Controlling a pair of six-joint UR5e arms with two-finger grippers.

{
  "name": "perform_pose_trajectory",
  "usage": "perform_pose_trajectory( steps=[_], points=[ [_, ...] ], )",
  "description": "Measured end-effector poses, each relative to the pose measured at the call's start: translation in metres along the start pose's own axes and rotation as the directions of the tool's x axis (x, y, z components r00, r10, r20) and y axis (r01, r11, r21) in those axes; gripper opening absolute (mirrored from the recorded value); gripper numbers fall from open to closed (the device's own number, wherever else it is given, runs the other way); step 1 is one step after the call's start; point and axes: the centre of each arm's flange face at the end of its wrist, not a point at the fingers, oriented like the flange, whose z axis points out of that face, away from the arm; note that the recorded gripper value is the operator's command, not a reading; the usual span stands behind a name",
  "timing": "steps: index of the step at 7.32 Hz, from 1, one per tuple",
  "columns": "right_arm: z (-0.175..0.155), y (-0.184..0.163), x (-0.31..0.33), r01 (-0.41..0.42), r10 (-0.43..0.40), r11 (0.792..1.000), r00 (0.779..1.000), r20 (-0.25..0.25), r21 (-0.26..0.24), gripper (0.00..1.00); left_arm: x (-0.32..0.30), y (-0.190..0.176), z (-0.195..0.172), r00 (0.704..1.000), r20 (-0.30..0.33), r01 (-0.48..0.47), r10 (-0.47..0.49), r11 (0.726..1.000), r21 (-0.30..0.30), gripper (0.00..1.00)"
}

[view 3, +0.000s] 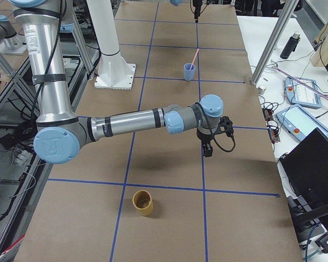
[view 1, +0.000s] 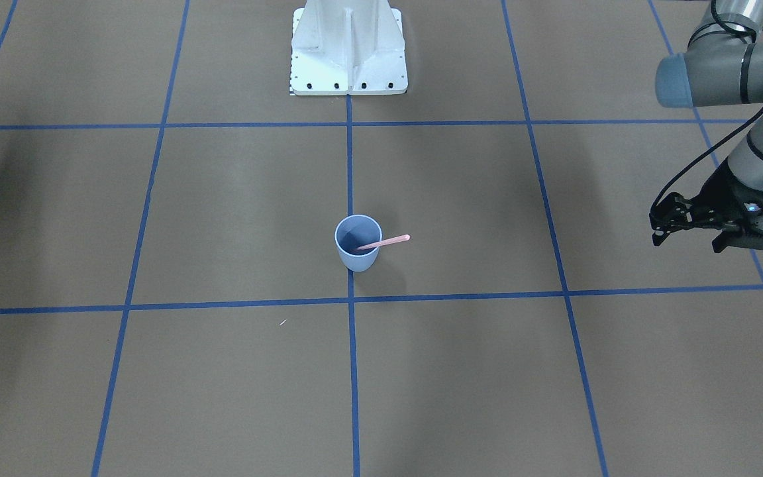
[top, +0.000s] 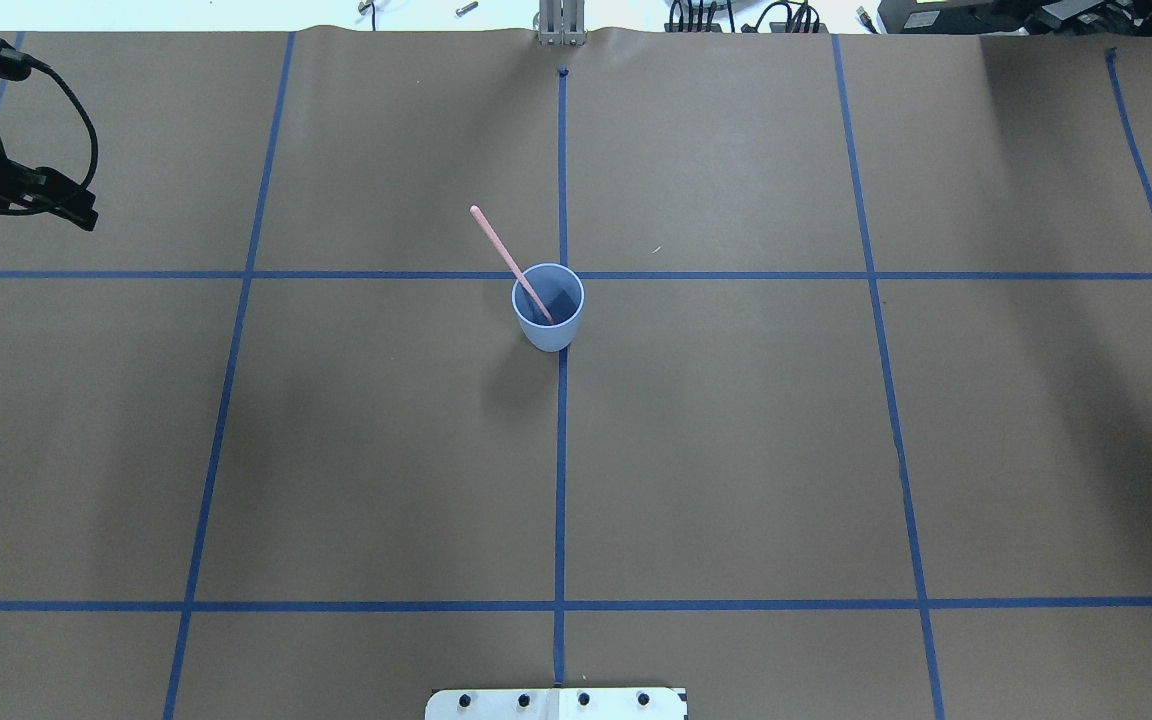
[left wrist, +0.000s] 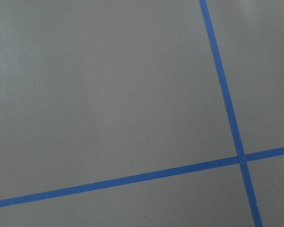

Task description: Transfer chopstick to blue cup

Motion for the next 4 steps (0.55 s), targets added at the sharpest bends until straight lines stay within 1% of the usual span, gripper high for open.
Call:
perform_pose_trajectory(
  steps=[2, 4],
  points=[
    [-0.001, 0.009, 0.019, -0.005, 0.005, 1.000, 1.000, 0.003, -0.002, 1.00, -0.041, 0.008, -0.008, 0.998, -0.004, -0.062, 0.062, 0.998, -0.009, 0.98],
    [-0.003, 0.011, 0.023, -0.010, 0.009, 1.000, 1.000, 0.001, 0.002, 1.00, -0.064, 0.013, -0.009, 0.997, -0.008, -0.079, 0.079, 0.997, -0.019, 0.98]
  ],
)
